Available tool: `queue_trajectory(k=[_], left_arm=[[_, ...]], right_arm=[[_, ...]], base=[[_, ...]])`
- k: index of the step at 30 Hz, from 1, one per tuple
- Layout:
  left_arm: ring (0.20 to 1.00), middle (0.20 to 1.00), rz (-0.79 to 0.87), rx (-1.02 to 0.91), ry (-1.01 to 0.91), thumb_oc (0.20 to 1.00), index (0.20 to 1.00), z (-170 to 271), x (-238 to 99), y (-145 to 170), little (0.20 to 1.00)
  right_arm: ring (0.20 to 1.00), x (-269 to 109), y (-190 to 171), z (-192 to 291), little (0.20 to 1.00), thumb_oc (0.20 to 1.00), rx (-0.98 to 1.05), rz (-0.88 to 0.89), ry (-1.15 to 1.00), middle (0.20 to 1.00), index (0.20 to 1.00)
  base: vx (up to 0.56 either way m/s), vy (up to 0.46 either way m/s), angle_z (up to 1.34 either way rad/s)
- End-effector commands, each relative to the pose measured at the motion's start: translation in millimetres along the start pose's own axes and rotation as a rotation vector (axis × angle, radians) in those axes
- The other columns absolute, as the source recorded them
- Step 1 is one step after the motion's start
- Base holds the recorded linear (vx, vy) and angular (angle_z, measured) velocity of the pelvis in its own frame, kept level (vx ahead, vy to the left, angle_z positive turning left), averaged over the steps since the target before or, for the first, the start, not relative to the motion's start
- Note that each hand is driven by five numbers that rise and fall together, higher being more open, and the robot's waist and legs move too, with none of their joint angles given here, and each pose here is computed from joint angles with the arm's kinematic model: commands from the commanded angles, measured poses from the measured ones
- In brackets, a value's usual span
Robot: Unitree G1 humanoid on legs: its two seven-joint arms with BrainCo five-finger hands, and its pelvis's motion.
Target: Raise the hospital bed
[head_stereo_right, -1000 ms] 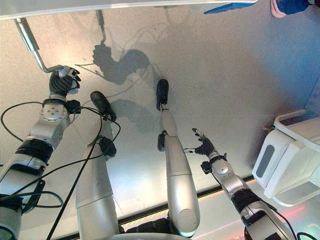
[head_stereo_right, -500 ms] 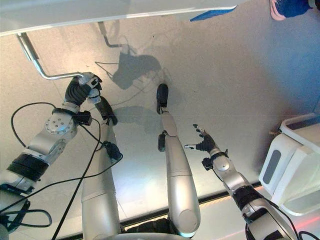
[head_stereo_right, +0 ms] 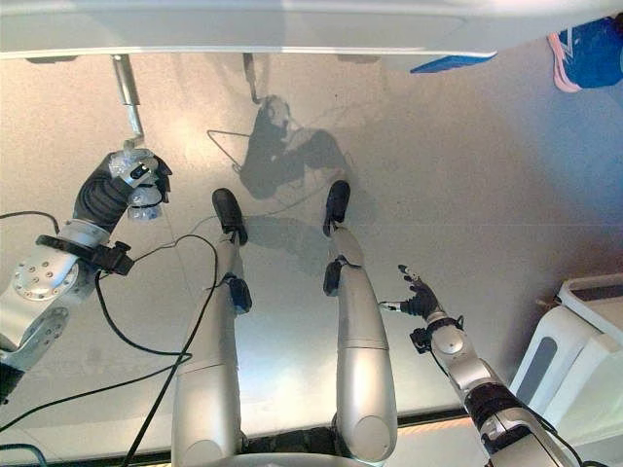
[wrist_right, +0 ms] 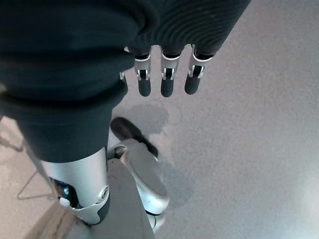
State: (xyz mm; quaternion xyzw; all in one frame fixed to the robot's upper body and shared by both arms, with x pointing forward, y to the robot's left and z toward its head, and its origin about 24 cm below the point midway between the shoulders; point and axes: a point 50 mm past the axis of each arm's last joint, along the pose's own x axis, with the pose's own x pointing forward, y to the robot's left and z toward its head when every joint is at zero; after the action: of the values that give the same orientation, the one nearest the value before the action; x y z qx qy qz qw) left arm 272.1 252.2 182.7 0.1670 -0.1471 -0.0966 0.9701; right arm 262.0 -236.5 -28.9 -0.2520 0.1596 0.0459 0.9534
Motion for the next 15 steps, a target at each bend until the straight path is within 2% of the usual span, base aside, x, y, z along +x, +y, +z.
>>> queue_trajectory(k=[1, 11, 15], left_arm=[[0.2, 0.2, -0.149, 0.004, -0.295, 0.2, 0.2, 53, -19, -22, 0.2], [0.2, 0.2, 0.035, 0.055, -0.155, 0.2, 0.2, 20, -29, 8, 0.2], [0.2, 0.2, 0.194, 0.09, -0.044, 0.2, 0.2, -13, -24, 29, 0.2]], right_arm=[[1.0, -24, -5, -35, 1.0, 1.0, -0.053, 0.024, 0.109, 1.0, 1.0], [1.0, -27, -5, -43, 1.0, 1.0, -0.032, 0.018, 0.139, 1.0, 1.0], [1.0, -20, 3, -31, 1.0, 1.0, -0.021, 0.041, 0.097, 1.0, 1.0]], base=[[-0.01, 0.095, 0.07], [0.0, 0.148, 0.05], [0.02, 0.118, 0.04]])
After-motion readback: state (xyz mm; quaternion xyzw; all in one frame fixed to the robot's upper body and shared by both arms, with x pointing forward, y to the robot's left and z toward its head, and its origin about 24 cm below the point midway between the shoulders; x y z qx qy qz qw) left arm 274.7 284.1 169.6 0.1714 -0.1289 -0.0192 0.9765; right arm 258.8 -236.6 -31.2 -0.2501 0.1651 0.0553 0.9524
